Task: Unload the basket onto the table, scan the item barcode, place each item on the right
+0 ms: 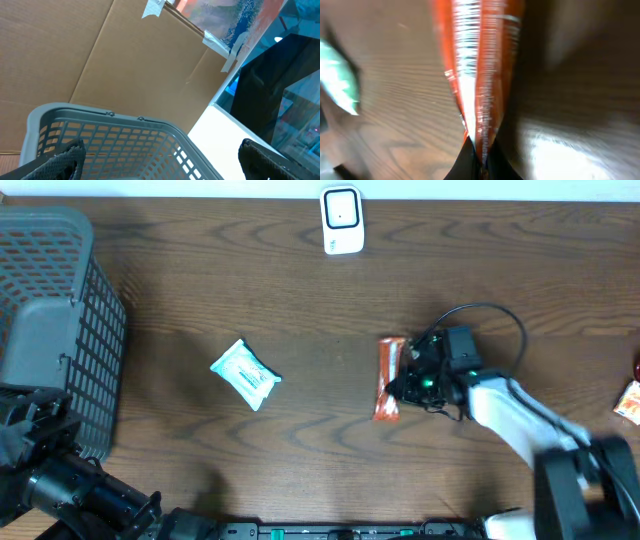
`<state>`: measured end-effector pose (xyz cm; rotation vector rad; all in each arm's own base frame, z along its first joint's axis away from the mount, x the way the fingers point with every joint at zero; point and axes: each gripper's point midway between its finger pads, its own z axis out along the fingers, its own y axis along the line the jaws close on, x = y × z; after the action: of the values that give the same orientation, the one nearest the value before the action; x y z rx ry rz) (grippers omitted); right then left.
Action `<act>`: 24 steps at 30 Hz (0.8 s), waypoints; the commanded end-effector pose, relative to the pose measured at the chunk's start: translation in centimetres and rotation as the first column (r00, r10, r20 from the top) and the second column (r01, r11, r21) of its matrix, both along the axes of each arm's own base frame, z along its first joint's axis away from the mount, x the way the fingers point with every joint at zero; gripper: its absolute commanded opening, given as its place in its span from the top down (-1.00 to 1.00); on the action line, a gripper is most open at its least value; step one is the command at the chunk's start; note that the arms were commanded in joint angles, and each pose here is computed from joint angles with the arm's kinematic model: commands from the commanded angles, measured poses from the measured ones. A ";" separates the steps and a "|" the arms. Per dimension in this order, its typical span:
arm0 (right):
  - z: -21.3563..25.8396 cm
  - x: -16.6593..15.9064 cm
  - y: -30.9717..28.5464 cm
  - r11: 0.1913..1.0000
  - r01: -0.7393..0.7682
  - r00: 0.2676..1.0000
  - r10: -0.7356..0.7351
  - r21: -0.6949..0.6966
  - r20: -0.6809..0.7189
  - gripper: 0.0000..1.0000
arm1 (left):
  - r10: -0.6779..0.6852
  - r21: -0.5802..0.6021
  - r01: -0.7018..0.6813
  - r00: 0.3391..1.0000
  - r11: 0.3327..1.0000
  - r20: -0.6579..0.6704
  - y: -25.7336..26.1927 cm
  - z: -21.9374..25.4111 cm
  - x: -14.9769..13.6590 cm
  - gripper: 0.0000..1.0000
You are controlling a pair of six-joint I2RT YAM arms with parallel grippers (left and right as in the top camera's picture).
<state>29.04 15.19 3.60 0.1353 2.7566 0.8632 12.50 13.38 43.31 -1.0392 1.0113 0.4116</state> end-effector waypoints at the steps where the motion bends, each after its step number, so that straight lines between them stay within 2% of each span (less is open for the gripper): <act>1: 5.3 1.0 -0.1 1.000 -0.022 0.980 0.020 0.007 0.196 0.98 | 0.013 -0.009 -0.013 1.000 1.000 0.011 0.3 0.2 -0.6 -0.96; 5: 10.7 -0.2 0.4 0.996 -0.075 0.938 0.051 0.057 0.342 0.97 | 0.013 -0.009 -0.013 1.000 1.000 0.011 0.3 0.2 -0.6 -0.96; 11: 15.1 -2.5 0.2 0.991 -0.123 0.876 0.084 0.052 0.474 0.98 | 0.013 -0.009 -0.013 1.000 1.000 0.011 0.3 0.2 -0.6 -0.95; 24: 16.2 -4.5 0.9 0.980 -0.196 0.835 0.161 0.011 0.526 0.97 | 0.013 -0.009 -0.013 1.000 1.000 0.011 0.3 0.2 -0.6 -0.96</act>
<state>24.97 15.42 19.49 -0.2301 2.2723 0.8831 12.51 13.38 43.30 -1.0389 1.0118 0.4115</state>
